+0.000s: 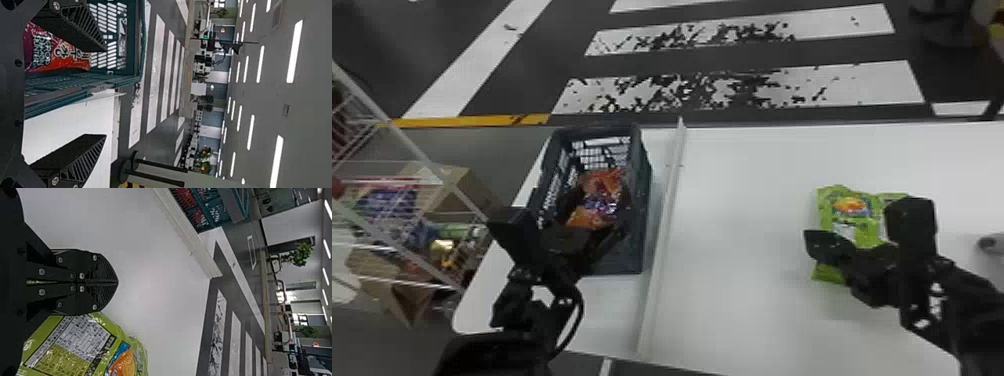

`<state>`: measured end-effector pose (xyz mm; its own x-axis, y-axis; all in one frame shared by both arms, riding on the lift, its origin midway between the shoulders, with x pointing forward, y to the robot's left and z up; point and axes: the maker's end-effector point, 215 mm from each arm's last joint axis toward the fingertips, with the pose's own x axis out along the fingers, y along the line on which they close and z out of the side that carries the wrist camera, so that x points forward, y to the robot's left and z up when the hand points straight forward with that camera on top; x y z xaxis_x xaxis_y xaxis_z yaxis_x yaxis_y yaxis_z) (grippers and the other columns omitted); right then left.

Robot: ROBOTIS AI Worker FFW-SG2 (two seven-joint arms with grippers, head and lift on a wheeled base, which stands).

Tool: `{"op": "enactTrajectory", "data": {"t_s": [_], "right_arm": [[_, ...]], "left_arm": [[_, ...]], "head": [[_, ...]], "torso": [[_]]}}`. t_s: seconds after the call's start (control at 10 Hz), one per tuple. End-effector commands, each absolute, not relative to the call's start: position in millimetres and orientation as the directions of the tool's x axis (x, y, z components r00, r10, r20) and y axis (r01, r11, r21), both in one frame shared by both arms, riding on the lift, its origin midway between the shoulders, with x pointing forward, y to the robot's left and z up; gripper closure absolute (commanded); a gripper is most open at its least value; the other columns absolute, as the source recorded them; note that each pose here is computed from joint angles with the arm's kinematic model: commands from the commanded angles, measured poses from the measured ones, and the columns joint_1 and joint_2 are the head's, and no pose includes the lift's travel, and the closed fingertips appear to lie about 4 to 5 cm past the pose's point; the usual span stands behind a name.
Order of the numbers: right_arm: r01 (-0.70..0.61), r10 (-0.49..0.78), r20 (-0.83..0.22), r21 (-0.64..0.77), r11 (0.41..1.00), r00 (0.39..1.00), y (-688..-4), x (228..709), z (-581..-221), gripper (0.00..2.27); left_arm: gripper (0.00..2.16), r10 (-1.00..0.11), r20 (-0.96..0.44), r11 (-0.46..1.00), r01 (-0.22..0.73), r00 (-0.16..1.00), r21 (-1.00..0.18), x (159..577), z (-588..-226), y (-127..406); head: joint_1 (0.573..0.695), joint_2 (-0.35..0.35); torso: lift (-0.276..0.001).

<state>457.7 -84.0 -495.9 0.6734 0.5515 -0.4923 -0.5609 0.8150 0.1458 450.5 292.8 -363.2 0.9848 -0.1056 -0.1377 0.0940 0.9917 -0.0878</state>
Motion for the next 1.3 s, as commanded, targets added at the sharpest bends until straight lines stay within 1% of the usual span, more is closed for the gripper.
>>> {"op": "enactTrajectory", "data": {"t_s": [0.0, 0.5, 0.6, 0.7, 0.8, 0.9, 1.0, 1.1, 1.2], "right_arm": [[-0.553, 0.541, -0.504, 0.143, 0.821, 0.673, -90, 457, -501, 2.25], [-0.542, 0.530, -0.505, 0.139, 0.829, 0.681, -98, 458, -502, 2.25], [-0.543, 0.534, -0.499, 0.143, 0.827, 0.682, -96, 460, -499, 2.25], [-0.546, 0.544, -0.472, 0.148, 0.824, 0.694, -93, 461, -486, 2.23], [-0.533, 0.557, -0.402, 0.182, 0.826, 0.727, -97, 460, -452, 2.04], [-0.516, 0.559, -0.329, 0.213, 0.829, 0.761, -107, 461, -410, 1.62], [-0.486, 0.536, -0.299, 0.229, 0.844, 0.790, -128, 462, -383, 0.76], [-0.444, 0.493, -0.308, 0.219, 0.869, 0.813, -154, 462, -373, 0.12], [-0.381, 0.426, -0.317, 0.197, 0.904, 0.848, -188, 463, -371, 0.05]], "left_arm": [[0.10, -0.103, -0.137, 0.992, 0.092, 0.985, -0.086, 450, -363, 294], [0.10, -0.105, -0.137, 0.992, 0.094, 0.985, -0.088, 450, -363, 293], [0.10, -0.105, -0.137, 0.992, 0.094, 0.985, -0.088, 450, -363, 293], [0.10, -0.105, -0.138, 0.992, 0.093, 0.985, -0.089, 450, -364, 293], [0.10, -0.105, -0.136, 0.992, 0.093, 0.985, -0.090, 450, -363, 293], [0.10, -0.104, -0.135, 0.992, 0.092, 0.985, -0.089, 450, -362, 293], [0.10, -0.106, -0.132, 0.991, 0.095, 0.986, -0.090, 451, -361, 292], [0.10, -0.111, -0.128, 0.991, 0.100, 0.985, -0.090, 451, -359, 291], [0.10, -0.113, -0.125, 0.991, 0.102, 0.986, -0.089, 451, -357, 290]], "head": [[0.695, 0.253], [0.695, 0.235], [0.695, 0.235], [0.695, 0.236], [0.695, 0.239], [0.695, 0.239], [0.695, 0.231], [0.695, 0.221], [0.695, 0.193]], "torso": [[-0.095], [-0.095], [-0.095], [-0.095], [-0.095], [-0.095], [-0.095], [-0.095], [-0.095]]}}
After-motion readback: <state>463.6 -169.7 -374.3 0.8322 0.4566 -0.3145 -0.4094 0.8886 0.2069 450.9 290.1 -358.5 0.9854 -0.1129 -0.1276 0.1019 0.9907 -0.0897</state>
